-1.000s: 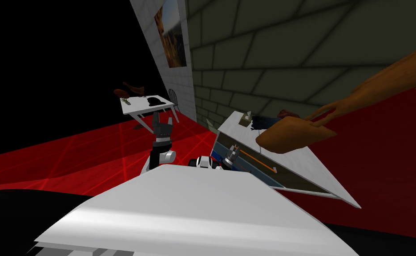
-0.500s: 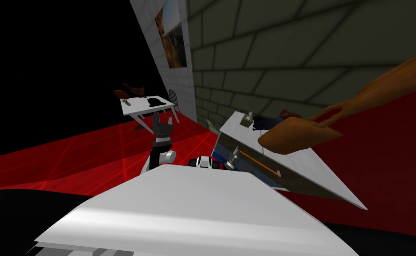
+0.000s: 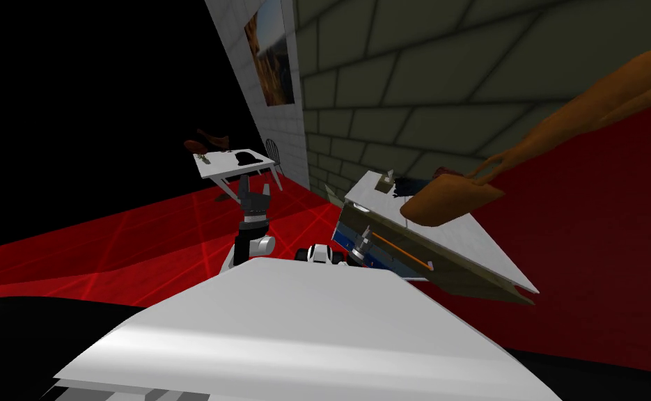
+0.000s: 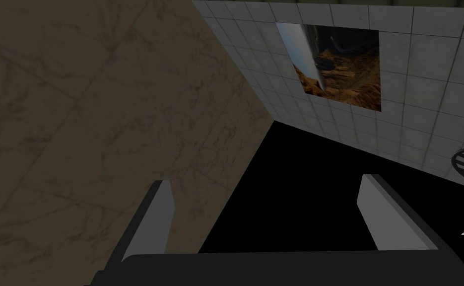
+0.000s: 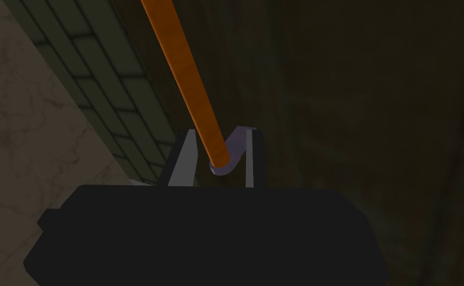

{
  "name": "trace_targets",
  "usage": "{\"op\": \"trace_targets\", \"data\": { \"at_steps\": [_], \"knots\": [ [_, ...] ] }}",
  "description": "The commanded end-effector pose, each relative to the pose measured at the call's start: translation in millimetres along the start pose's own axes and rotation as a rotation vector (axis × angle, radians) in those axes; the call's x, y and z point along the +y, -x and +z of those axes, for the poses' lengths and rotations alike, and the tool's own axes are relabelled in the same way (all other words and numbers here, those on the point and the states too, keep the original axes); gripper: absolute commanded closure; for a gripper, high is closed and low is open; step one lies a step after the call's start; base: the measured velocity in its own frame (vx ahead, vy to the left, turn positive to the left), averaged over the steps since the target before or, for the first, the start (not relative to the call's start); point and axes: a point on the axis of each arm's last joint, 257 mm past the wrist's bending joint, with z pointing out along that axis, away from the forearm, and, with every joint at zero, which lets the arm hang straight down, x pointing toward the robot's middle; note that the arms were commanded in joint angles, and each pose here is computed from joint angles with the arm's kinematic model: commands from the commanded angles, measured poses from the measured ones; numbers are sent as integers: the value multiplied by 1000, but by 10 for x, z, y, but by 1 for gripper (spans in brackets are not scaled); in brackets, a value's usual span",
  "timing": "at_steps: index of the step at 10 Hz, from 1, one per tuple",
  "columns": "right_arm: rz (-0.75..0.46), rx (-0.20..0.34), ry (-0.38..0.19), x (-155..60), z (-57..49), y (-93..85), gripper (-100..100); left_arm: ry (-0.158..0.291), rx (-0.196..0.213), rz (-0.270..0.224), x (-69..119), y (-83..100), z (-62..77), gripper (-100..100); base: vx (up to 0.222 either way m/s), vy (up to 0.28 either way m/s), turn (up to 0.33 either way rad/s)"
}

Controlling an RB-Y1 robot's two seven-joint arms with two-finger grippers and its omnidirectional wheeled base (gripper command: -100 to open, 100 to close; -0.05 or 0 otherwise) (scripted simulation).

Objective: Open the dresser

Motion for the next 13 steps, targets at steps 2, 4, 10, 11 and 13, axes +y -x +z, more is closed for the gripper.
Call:
{"op": "trace_targets", "data": {
  "at_steps": [2, 4, 10, 11, 13],
  "knots": [
    [-1, -4, 8, -7, 10, 43, 100, 0, 0, 0, 0, 1, -1, 0, -70, 35, 12],
    [3, -2, -2, -43, 32, 53, 100, 0, 0, 0, 0, 0, 0, 0, -161, 105, 2],
    [1, 4, -6, -86, 14, 15, 100, 0, 0, 0, 0, 0, -1, 0, -128, 89, 11],
    [4, 6, -15, -115, 23, 10, 100, 0, 0, 0, 0, 0, 0, 0, -158, 105, 24],
    [-2, 6, 11, -76, 92, 116, -100, 0, 0, 0, 0, 0, 0, 0, -122, 79, -24]
  ]
}}
